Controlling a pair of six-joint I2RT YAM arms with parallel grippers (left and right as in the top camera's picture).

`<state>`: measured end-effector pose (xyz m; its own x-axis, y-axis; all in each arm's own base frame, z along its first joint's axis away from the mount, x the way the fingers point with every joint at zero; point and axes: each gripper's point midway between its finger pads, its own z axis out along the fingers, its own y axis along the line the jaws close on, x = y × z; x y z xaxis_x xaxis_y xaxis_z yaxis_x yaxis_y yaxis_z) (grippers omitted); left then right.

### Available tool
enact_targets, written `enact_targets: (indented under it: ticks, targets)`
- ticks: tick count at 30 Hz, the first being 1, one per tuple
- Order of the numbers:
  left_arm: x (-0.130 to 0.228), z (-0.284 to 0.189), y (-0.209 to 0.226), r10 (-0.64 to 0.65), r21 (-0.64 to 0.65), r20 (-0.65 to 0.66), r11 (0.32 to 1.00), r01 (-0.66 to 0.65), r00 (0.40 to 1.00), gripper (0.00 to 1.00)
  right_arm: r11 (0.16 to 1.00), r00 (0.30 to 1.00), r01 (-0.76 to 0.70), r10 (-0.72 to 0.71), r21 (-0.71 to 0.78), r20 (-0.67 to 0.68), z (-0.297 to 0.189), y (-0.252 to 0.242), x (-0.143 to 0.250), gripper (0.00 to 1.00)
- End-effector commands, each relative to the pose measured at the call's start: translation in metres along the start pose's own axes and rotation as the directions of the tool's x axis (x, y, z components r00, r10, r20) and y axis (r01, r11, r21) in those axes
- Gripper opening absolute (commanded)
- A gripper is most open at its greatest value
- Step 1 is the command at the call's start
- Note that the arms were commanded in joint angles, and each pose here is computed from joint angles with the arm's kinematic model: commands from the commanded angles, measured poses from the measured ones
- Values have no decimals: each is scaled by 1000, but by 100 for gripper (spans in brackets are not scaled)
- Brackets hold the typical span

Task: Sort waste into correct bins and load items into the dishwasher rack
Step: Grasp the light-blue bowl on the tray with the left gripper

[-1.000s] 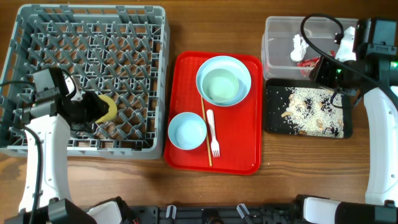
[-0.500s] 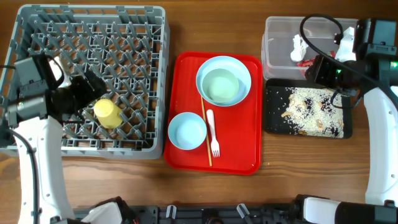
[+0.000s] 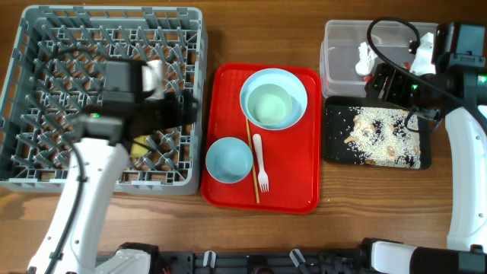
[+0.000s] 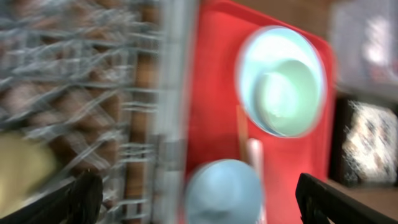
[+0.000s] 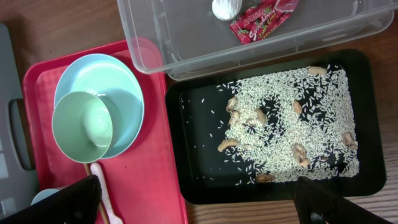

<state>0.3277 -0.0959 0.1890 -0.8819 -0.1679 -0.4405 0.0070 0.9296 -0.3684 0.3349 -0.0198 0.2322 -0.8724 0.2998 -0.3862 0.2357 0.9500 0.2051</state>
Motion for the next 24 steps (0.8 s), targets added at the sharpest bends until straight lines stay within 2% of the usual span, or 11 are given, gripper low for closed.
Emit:
enact_targets:
  ticks: [1, 3, 9, 13, 17, 21, 24]
  targets:
    - [16, 18, -39, 93, 61, -52, 994, -90, 994, 100, 1000, 1000, -3, 3, 6, 8, 0, -1, -2, 100]
    - [30, 31, -55, 143, 79, -99, 988, -136, 985, 98, 1000, 1000, -3, 3, 6, 8, 0, -1, -2, 100]
    - [84, 79, -84, 264, 92, -274, 964, -248, 925, 85, 1000, 1000, -3, 3, 6, 8, 0, -1, -2, 100]
    - [115, 107, -86, 310, 53, -363, 948, -313, 878, 82, 1000, 1000, -3, 3, 6, 7, 0, -1, -2, 100]
    - [147, 131, -90, 348, 58, -448, 930, -362, 824, 72, 1000, 1000, -3, 3, 6, 6, 0, -2, -2, 100]
    - [164, 145, -91, 372, 52, -483, 916, -398, 793, 59, 1000, 1000, -4, 4, 7, 4, 0, -2, -1, 100]
    - [167, 149, -85, 384, 14, -487, 902, -432, 785, 32, 1000, 1000, -3, 3, 7, 4, 0, -2, -1, 100]
